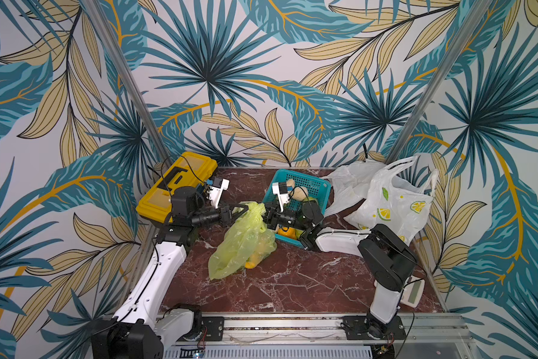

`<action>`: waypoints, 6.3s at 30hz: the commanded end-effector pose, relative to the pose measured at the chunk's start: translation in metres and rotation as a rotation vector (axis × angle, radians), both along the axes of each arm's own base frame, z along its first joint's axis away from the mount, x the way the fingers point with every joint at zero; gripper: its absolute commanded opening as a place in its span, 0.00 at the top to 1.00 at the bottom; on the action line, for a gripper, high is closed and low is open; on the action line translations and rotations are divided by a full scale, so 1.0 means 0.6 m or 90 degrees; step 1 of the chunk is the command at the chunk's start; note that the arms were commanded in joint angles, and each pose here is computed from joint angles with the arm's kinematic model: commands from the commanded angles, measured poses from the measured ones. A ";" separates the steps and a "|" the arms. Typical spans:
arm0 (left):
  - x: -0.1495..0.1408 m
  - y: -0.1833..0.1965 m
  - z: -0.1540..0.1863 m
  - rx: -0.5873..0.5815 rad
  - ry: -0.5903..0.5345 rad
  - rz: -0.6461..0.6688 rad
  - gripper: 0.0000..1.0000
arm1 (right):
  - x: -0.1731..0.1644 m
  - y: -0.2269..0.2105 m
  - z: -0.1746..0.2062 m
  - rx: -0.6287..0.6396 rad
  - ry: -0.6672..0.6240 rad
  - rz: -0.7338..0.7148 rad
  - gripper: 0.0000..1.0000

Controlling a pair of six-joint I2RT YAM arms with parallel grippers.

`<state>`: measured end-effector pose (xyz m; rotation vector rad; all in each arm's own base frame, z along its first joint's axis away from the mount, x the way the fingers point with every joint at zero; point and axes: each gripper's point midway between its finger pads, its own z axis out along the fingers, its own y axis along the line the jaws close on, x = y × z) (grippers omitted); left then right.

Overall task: Place the pears into plastic bags & tie knots
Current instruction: Tie the plastic bag at the center of the board, then move the plastic bag to the center of the board.

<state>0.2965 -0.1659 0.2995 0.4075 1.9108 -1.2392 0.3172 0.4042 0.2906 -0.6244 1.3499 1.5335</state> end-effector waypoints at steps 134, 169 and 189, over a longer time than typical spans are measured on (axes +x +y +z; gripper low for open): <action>0.061 0.154 -0.104 0.009 0.188 0.365 0.33 | -0.038 -0.150 -0.317 -0.575 0.626 -0.289 1.00; 0.065 0.247 -0.166 0.077 0.185 0.433 1.00 | -0.032 -0.279 -0.352 -0.682 0.589 -0.382 1.00; 0.010 0.253 0.005 0.104 0.116 0.482 0.33 | -0.064 -0.018 -0.238 -0.627 0.339 -0.158 0.27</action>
